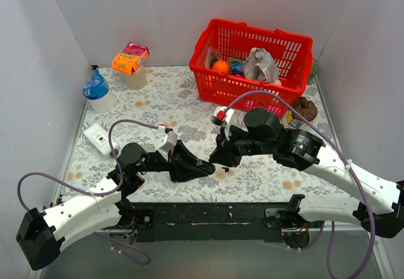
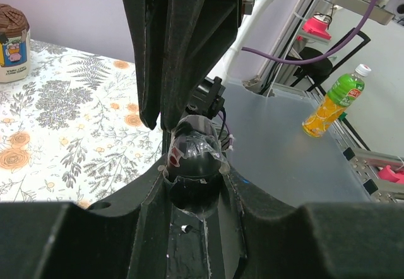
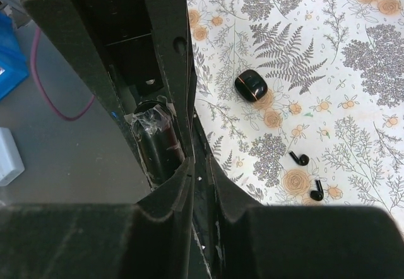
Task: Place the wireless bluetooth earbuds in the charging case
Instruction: Close the charging case, then place the charging case at the center of the board.
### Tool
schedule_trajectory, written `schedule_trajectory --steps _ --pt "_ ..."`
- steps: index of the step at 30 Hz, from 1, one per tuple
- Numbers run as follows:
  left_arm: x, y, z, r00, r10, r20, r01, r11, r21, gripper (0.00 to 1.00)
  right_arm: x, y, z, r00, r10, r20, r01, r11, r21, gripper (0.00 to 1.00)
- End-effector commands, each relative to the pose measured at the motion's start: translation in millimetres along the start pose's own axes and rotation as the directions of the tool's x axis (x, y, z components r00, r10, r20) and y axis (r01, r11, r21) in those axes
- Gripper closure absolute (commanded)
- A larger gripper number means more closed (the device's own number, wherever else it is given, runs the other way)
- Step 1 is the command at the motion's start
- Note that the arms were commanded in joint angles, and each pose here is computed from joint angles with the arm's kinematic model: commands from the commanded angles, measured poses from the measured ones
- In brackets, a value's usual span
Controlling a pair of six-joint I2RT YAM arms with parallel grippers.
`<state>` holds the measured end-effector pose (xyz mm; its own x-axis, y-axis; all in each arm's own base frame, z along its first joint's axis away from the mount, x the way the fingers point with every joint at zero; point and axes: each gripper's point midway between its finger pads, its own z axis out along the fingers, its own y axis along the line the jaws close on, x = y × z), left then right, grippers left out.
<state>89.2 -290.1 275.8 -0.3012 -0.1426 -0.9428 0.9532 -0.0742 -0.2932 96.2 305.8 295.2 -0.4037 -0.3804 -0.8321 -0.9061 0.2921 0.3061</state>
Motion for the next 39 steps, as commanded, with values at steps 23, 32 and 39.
schedule_trajectory --steps 23,32,39 --pt "121.4 240.4 -72.2 0.793 -0.609 0.021 0.394 0.486 -0.78 1.0 136.8 -103.7 2.5 0.955 0.258 0.146 -0.296 0.847 0.441 0.78" --pt "152.6 266.2 -96.6 0.703 -0.71 0.048 0.424 0.364 -0.829 0.92 158.6 -101.7 4.2 0.942 0.295 0.159 -0.335 0.848 0.411 0.78" --pt "175.6 269.3 -107.9 0.638 -0.768 0.059 0.436 0.297 -0.85 0.62 161.7 -101.4 1.1 0.944 0.296 0.143 -0.329 0.846 0.419 0.78"
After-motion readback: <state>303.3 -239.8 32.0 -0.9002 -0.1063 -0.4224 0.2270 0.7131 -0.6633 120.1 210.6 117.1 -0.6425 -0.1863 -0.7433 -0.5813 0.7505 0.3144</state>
